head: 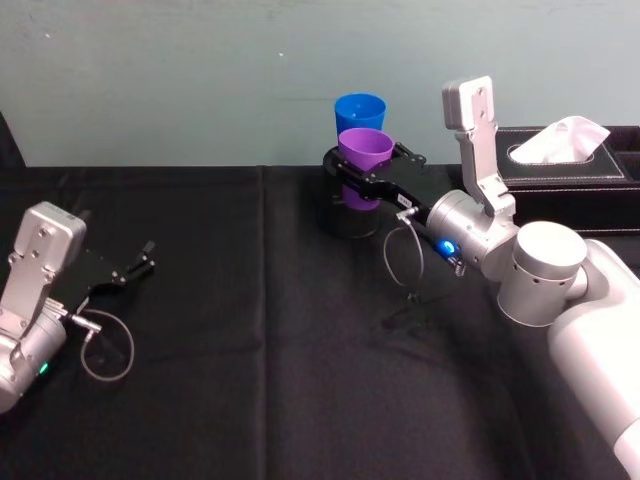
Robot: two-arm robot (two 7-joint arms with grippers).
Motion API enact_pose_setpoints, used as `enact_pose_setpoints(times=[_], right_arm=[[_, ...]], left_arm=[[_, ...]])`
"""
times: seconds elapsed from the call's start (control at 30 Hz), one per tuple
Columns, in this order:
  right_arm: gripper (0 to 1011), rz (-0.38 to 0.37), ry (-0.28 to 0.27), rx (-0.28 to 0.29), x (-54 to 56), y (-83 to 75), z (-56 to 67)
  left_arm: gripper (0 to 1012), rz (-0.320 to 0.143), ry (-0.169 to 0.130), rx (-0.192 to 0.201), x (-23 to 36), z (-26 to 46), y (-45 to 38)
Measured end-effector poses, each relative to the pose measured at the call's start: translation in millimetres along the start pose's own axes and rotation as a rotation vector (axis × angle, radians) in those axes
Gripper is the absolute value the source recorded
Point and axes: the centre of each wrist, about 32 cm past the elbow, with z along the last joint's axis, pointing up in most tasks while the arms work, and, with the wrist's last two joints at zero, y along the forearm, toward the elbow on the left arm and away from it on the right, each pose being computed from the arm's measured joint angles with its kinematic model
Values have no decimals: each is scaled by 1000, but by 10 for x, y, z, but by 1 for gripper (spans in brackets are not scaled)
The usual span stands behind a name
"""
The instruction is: Pick up one cup with a gripper and tap it against the other cup.
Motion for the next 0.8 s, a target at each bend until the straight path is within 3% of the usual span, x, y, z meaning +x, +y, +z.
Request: enact_pose_setpoints(times=[0.8], right_arm=[[733,-13,27,10,42,38,11]], left_arm=[[1000,0,0,0,0,0,0]])
